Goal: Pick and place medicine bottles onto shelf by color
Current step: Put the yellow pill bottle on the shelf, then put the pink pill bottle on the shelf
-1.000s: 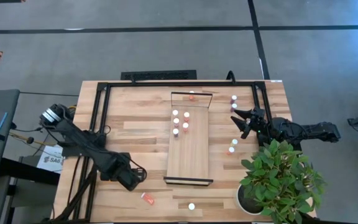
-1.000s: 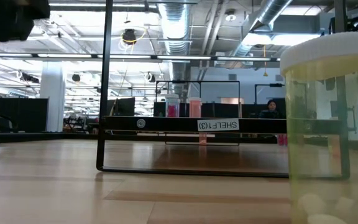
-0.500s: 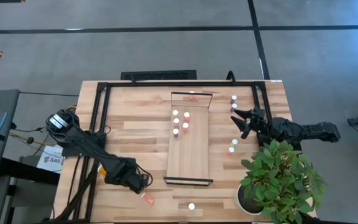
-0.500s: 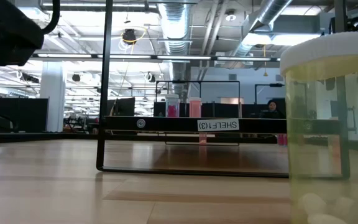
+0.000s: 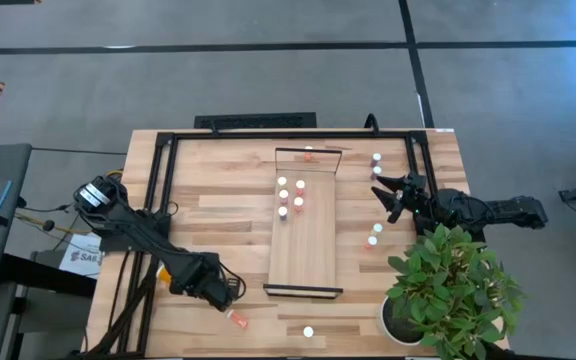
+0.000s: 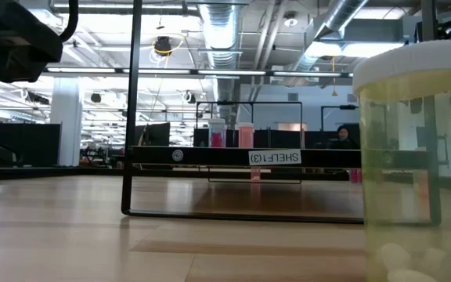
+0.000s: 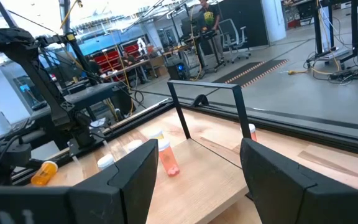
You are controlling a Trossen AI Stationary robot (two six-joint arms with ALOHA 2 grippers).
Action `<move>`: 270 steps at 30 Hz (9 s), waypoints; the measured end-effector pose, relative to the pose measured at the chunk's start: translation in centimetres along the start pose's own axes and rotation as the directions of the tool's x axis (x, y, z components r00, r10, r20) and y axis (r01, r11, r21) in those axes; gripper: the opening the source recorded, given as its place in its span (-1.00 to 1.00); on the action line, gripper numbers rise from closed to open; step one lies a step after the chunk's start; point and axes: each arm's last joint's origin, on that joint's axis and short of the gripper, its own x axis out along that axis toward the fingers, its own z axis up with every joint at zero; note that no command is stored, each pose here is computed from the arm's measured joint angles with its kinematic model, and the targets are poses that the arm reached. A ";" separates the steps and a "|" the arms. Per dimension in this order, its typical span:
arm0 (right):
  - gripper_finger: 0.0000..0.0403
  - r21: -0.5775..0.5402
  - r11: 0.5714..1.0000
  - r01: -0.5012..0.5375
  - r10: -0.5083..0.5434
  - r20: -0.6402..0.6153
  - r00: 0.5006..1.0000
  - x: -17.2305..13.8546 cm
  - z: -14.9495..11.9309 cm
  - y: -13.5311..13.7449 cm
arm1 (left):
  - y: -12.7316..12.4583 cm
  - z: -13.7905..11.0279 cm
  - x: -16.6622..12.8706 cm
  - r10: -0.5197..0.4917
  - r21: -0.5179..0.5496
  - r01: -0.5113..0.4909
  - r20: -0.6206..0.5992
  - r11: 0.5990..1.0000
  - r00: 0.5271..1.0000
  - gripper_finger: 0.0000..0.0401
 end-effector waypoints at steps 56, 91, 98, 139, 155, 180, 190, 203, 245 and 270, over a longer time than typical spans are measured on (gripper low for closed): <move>0.24 0.000 1.000 0.000 0.000 0.000 1.000 0.0 0.0 0.0 | -6.8 13.1 -9.4 -0.147 -0.070 0.162 0.186 0.984 0.971 -0.55; 0.24 0.000 1.000 0.000 0.000 0.000 1.000 0.0 0.0 0.0 | -17.0 16.1 -7.4 -0.096 0.114 0.084 0.105 0.990 0.990 -0.58; 0.24 0.000 1.000 0.000 0.000 0.000 1.000 0.0 0.0 0.0 | -17.0 16.3 -7.1 -0.084 0.097 0.074 0.103 0.992 0.991 -0.58; 0.24 0.000 1.000 0.000 0.000 0.000 1.000 0.0 0.0 0.0 | -14.9 13.9 -12.1 0.077 0.130 -0.088 0.088 0.988 0.993 0.03; 0.24 0.000 1.000 0.000 0.000 0.000 1.000 0.0 0.0 0.0 | -7.7 5.4 -11.3 0.056 -0.137 -0.046 0.072 0.990 0.996 -0.25; 0.24 0.000 1.000 0.000 0.000 0.000 1.000 0.0 0.0 0.0 | -4.0 -3.2 -2.3 -0.194 -0.759 0.075 -0.068 0.647 0.979 -0.22; 0.24 -0.001 1.000 0.000 0.000 -0.001 1.000 0.0 0.0 0.0 | -3.8 -2.8 0.7 -0.233 -0.777 0.085 -0.080 0.623 0.969 0.29; 0.24 0.000 1.000 0.000 0.000 -0.001 1.000 0.0 0.0 0.0 | -2.7 -3.3 1.1 -0.185 -0.809 0.067 -0.052 0.585 0.981 0.86; 0.24 -0.001 1.000 0.000 0.000 -0.001 1.000 0.0 0.0 0.0 | -4.5 -3.5 4.9 -0.208 -0.837 0.089 -0.030 0.540 0.978 0.39; 0.24 0.000 1.000 0.000 0.000 0.000 1.000 0.0 0.0 0.0 | -4.2 -3.2 4.6 -0.192 -0.827 0.105 -0.004 0.553 0.981 -0.70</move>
